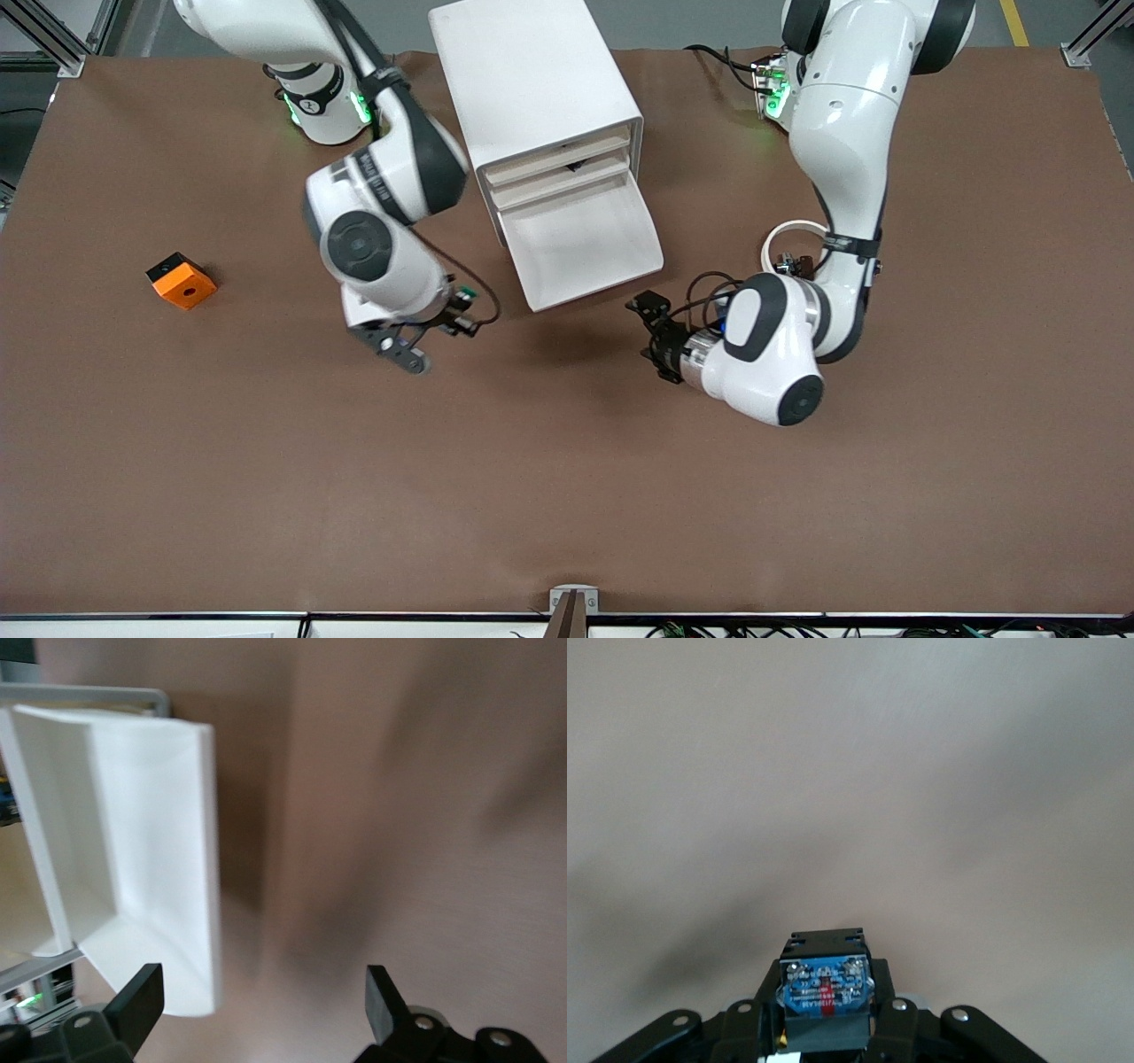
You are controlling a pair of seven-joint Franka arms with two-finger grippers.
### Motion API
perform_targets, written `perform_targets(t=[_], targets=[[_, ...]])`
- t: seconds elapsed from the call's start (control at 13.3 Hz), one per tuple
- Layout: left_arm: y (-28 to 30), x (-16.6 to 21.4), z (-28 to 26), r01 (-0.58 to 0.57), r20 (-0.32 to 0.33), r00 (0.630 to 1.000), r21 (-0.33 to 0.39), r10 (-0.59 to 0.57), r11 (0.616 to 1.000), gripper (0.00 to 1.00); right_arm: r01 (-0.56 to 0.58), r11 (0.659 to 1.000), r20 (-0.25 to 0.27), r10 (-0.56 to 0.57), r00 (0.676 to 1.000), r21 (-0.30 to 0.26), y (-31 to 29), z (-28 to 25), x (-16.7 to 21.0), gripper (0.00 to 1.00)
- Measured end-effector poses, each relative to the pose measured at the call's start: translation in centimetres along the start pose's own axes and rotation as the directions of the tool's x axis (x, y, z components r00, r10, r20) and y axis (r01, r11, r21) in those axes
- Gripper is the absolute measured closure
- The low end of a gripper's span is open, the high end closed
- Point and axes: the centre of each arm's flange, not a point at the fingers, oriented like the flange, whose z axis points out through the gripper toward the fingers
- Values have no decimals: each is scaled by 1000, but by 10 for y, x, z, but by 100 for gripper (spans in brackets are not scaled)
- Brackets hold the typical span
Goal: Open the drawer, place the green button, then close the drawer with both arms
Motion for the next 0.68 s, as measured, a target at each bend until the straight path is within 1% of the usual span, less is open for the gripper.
perform_targets(t=[0.08,0.15,0.23,0.3,0.38,0.53,0.68], targets=[[6,7,-20,-40,-8,999,-47,40,998,0,-19,1000,-7,19,1000,9,-11,1,-24,59],[10,15,-38,-98,-30,995,-90,95,991,0,-41,999,-16,42,999,26,-22,2,-48,59],[9,20,-52,-167,-73,985,-127,159,978,0,-66,997,-23,68,997,47,-32,4,-69,59],[5,23,-65,-243,-129,966,-158,224,957,0,-89,994,-28,91,995,66,-42,8,-91,59],[-2,24,-80,-319,-191,940,-185,284,930,0,-108,991,-30,111,993,83,-51,15,-116,59],[-17,29,-109,-458,-316,868,-212,383,864,0,-137,986,-43,142,989,100,-68,41,-164,59],[-19,36,-125,-587,-403,776,-178,485,790,0,-152,985,-71,158,985,85,-76,74,-194,59]])
